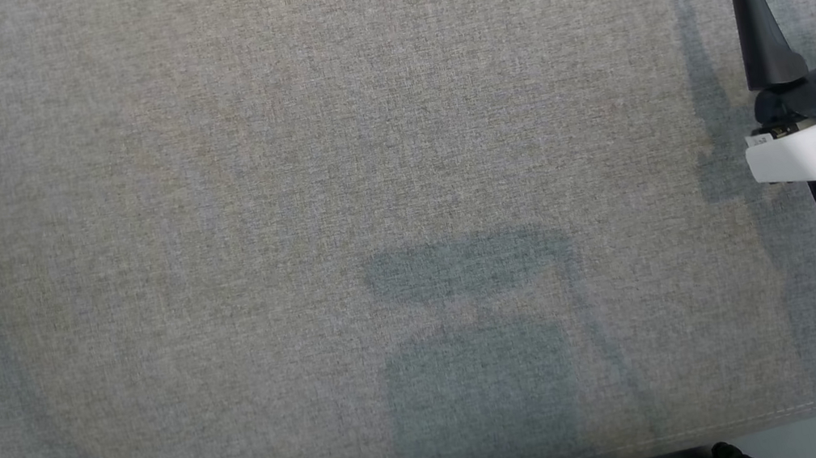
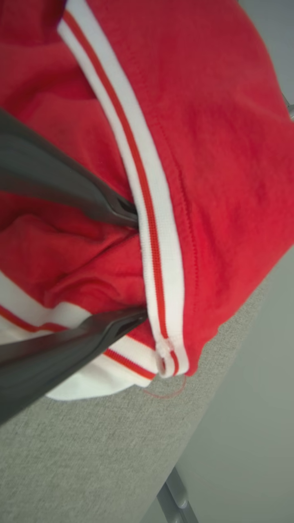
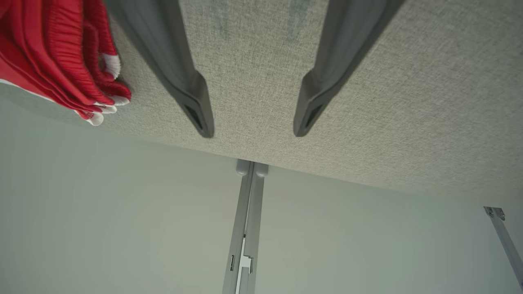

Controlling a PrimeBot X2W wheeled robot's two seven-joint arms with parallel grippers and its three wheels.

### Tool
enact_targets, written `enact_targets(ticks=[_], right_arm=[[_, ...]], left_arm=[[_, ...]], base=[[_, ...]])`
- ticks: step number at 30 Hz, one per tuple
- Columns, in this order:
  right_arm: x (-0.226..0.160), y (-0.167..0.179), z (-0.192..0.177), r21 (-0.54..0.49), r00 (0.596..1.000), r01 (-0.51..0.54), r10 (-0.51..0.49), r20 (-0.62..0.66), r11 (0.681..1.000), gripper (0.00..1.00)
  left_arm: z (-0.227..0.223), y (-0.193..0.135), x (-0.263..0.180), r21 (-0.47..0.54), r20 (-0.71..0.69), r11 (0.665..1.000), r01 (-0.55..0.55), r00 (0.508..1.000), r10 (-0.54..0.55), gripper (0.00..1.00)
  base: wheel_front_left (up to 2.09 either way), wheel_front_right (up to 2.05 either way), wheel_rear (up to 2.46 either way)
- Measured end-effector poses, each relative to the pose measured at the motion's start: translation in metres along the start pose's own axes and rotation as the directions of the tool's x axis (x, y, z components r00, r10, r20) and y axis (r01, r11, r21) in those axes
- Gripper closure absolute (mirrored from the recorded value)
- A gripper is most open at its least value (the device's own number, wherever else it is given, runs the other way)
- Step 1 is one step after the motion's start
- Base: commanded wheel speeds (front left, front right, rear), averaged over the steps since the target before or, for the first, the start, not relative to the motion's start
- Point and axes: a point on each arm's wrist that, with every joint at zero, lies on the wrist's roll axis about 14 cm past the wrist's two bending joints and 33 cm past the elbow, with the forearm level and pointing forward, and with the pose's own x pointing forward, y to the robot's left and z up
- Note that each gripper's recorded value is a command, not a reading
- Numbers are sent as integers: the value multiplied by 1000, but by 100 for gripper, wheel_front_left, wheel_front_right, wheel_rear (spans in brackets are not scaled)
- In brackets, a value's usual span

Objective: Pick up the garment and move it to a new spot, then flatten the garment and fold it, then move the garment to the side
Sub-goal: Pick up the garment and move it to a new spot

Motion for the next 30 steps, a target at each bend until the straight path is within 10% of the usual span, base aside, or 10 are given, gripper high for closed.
enact_targets(ticks=[2,4,5,30], right_arm=[[2,0,1,0,1000,-2,2,5,1000,0],[2,0,1,-1,1000,-3,3,5,1000,0],[2,0,1,-1,1000,-3,3,4,1000,0],[-3,4,25,20,998,16,-17,59,1000,0]], left_arm=[[-1,0,2,16,-6,1000,-4,1000,4,0],[-3,1,3,25,-12,1000,-9,1000,9,82],[-4,3,4,29,-13,999,-14,1000,15,100],[68,-63,-40,159,220,966,205,946,-237,100]], base=[[0,0,0],[0,0,0],[0,0,0],[0,0,0]])
